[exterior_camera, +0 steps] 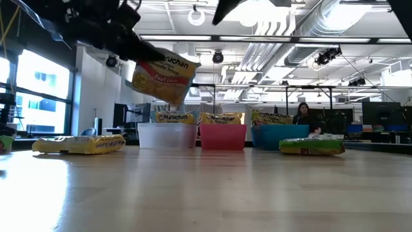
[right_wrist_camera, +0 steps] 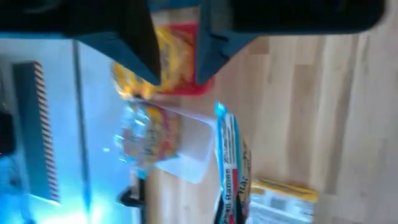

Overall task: Sort Maruchan noodles
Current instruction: Put the blue noodle pack into the transparent bin

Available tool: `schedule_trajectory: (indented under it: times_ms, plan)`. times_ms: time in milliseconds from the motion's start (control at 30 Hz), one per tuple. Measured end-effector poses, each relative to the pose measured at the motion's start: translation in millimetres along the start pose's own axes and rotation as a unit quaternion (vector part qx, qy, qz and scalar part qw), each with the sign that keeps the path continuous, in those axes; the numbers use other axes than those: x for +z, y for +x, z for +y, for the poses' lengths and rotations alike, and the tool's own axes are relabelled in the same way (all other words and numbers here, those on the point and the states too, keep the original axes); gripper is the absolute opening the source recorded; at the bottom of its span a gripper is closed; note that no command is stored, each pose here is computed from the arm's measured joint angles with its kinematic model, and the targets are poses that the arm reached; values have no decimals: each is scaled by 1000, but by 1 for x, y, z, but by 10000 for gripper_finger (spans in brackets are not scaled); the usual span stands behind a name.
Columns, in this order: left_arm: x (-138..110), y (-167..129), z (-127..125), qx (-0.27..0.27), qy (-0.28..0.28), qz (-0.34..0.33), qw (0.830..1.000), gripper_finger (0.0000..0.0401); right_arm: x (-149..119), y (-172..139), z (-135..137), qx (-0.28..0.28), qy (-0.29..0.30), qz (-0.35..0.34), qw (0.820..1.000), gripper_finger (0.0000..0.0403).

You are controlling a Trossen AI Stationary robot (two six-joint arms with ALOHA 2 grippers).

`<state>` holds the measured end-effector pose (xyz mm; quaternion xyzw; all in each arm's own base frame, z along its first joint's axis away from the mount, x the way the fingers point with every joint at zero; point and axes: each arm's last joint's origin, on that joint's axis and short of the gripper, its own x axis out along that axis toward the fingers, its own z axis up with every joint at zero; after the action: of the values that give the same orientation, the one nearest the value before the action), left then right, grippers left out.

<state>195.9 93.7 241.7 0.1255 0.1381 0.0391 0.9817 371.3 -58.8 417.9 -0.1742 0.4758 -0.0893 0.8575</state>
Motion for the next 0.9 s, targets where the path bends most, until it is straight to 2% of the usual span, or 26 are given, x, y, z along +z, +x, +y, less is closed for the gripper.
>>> schedule_trajectory:
  times_ms: [67,133,333,500,667,900]
  plan:
    - [-8,-1,17,9,-5,-3,1000,4,-5,-15,-2,-16,9,3,1000,29]
    - [-18,-2,34,14,-9,-13,1000,4,-8,-26,-3,-22,17,-3,1000,8]
    - [-47,2,81,-9,-17,-89,996,3,-9,-41,2,-47,23,-11,999,13]
    - [-73,12,112,-32,-46,-83,995,3,-7,-43,7,-47,18,-17,999,4]
    - [-90,23,135,-33,-60,-72,995,3,-5,-45,12,-50,20,-20,998,1]
    - [-105,27,151,-52,-67,-74,994,3,2,-47,16,-51,24,-53,997,0]
